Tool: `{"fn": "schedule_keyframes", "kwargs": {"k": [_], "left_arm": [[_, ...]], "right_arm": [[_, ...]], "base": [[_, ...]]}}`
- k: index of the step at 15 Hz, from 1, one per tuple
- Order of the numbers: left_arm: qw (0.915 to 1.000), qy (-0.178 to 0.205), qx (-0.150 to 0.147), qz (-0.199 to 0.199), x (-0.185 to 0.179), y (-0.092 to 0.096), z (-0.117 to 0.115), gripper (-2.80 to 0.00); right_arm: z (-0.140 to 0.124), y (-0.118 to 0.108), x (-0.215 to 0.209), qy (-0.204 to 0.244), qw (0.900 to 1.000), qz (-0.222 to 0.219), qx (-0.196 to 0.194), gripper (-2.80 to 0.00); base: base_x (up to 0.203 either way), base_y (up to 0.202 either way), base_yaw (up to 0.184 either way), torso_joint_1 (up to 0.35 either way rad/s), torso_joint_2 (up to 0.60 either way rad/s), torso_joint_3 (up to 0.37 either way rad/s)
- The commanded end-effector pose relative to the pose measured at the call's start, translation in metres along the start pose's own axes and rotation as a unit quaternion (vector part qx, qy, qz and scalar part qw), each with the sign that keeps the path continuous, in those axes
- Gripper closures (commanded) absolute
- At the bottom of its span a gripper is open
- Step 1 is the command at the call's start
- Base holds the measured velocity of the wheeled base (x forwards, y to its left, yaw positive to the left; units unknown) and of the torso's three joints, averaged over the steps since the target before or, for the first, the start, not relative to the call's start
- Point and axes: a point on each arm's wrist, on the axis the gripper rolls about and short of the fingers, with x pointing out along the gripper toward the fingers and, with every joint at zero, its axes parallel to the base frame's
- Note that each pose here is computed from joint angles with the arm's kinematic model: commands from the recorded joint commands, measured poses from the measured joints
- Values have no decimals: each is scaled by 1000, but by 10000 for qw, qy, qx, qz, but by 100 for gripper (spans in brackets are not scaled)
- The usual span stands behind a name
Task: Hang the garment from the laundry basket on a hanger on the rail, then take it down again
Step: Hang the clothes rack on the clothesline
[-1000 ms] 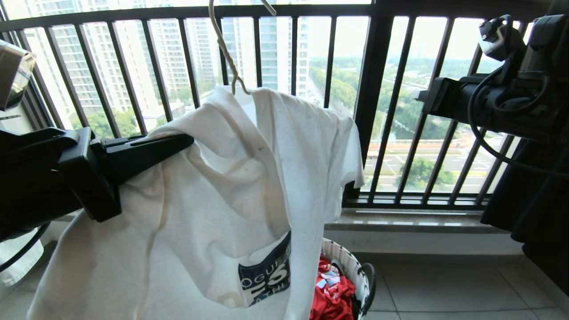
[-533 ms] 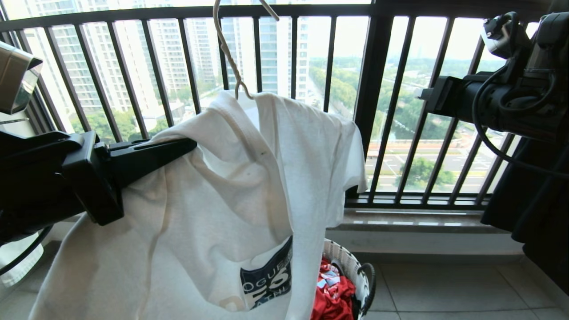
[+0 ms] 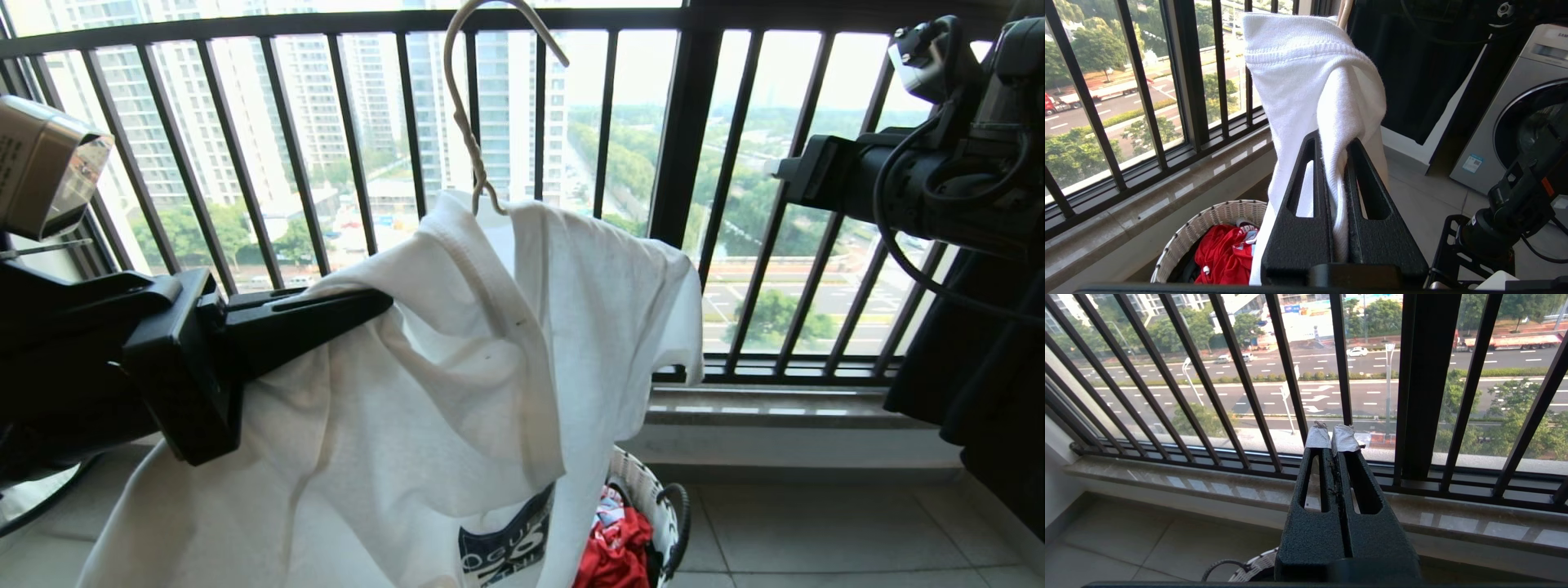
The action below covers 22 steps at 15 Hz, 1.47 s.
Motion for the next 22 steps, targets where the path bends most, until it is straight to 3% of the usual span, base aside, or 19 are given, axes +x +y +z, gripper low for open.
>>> {"fn": "schedule_keyframes", "kwargs": {"k": [1, 7, 22], "left_arm": [[9999, 45, -44, -139, 2, -4, -3, 0], [9980, 201, -163, -576, 6, -18, -13, 0], [9980, 188, -147, -580, 5, -19, -13, 0]], "right_arm": [[0, 0, 0, -3, 10000, 5, 1, 0], [-2, -1, 2, 28, 10000, -17, 17, 0], [-3, -2, 3, 51, 10000, -30, 2, 0]], "base": [[0, 0, 0, 0, 0, 0], [0, 0, 0, 10, -116, -165], [0, 0, 0, 136, -480, -318]]}}
